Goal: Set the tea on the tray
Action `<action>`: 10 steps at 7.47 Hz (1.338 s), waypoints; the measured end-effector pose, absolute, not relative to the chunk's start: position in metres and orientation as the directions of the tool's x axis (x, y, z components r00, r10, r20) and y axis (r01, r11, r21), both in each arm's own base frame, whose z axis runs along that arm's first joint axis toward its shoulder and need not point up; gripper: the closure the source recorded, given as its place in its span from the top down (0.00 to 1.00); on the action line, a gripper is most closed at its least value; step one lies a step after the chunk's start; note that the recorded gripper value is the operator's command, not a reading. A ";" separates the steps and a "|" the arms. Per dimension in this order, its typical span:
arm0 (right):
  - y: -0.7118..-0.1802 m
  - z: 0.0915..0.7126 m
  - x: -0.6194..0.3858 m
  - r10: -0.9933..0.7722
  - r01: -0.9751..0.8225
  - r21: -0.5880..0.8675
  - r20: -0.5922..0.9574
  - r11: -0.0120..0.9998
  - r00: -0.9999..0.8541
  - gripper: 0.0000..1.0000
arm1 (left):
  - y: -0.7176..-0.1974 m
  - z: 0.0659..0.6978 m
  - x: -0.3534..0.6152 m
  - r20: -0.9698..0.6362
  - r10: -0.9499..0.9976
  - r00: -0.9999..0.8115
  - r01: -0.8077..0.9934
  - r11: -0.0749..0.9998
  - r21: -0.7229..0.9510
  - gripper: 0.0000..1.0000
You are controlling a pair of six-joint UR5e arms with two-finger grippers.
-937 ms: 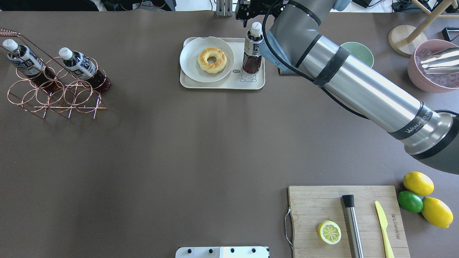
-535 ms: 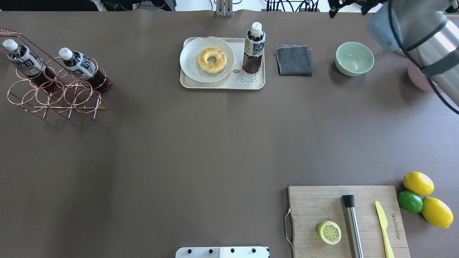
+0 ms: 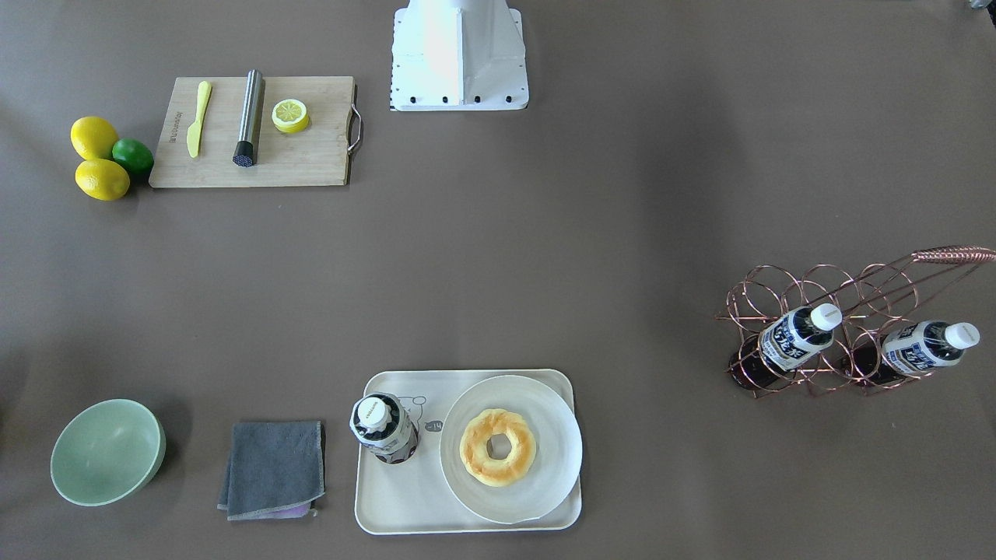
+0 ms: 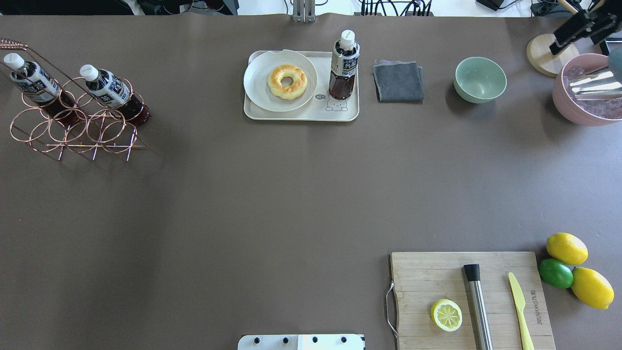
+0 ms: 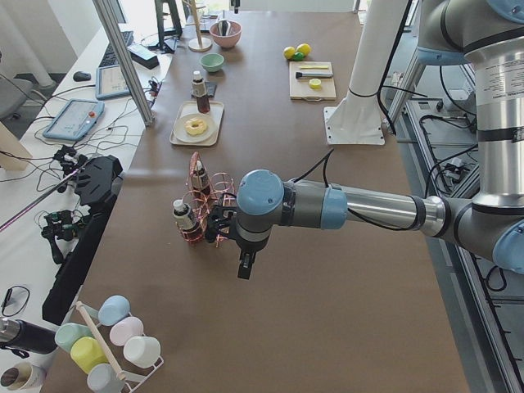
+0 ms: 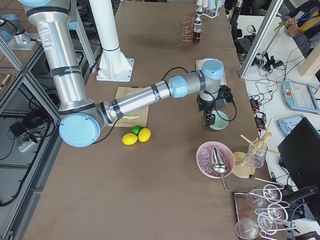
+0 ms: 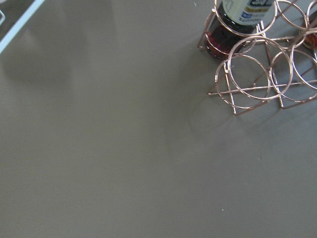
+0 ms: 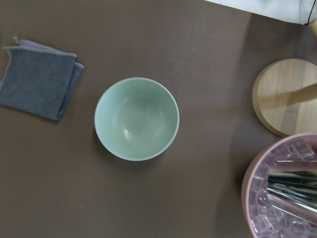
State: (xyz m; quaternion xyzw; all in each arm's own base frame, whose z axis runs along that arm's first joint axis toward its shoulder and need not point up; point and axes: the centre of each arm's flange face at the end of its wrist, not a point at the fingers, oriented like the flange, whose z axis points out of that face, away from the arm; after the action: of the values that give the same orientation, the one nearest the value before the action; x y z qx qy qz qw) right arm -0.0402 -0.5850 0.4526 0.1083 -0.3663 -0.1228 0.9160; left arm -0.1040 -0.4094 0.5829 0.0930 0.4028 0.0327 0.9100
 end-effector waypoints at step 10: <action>-0.476 0.581 0.073 -0.324 0.178 0.279 0.672 0.944 0.666 1.00 | -0.391 0.595 -0.132 -0.719 0.084 0.690 0.055 0.984 0.168 0.97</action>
State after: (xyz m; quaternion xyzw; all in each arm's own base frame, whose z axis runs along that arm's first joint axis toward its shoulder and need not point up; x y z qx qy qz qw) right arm 0.0731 -0.4757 0.5813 0.0950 -0.3846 -0.1382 0.9077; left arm -0.1320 -0.3913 0.5948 0.0882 0.3937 0.0081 0.9150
